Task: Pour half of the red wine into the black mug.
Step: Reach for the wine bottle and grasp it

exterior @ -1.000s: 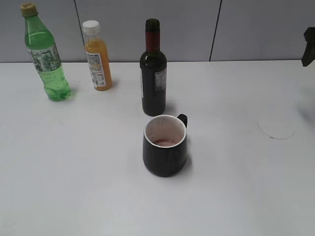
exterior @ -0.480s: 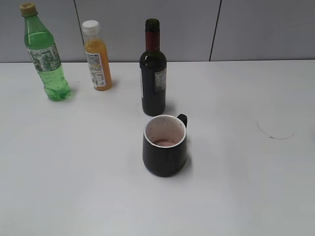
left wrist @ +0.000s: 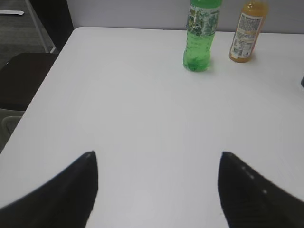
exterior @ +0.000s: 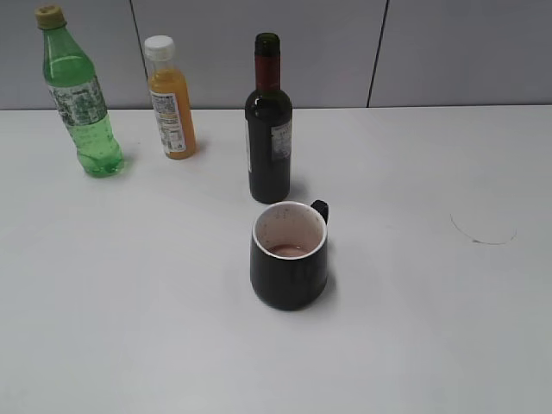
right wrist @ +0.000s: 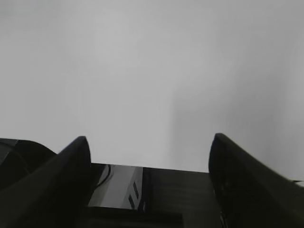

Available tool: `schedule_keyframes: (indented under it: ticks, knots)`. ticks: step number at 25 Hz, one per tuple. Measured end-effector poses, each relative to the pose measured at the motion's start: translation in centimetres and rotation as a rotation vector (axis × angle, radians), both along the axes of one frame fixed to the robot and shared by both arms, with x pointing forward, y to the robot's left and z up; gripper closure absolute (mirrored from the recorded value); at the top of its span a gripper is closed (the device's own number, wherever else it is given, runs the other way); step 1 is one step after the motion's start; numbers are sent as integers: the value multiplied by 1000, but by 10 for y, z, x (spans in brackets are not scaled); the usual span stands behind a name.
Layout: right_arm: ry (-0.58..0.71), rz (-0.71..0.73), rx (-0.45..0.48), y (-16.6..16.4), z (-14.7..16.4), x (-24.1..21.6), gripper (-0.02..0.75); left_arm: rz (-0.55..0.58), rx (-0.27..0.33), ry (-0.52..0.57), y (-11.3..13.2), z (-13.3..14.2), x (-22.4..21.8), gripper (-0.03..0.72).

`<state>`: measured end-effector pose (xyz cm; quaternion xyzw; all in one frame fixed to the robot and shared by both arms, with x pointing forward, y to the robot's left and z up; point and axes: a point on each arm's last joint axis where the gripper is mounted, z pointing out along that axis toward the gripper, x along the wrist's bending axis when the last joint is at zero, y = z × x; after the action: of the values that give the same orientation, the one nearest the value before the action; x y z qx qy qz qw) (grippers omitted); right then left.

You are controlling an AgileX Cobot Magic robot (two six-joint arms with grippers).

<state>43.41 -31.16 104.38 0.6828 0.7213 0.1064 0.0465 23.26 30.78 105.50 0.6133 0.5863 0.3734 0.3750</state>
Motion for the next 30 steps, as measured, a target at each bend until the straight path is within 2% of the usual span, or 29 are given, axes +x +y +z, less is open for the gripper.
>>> schedule_keyframes:
  ticks: [5,13,25,28,30]
  knots:
    - [-89,-5,-11,5,-12,-46,153,0,0,0,0,0,0,99]
    - [-343,-30,24,17,-27,-108,154,0,0,0,0,0,0,99]
    - [-821,-18,-14,26,-2,-170,154,0,0,-1,0,0,0,99]
    - [-918,-13,-18,28,-2,-184,154,0,0,-1,0,0,0,99]
    - [-939,-13,-13,29,-2,-187,154,0,0,-1,0,0,0,99]
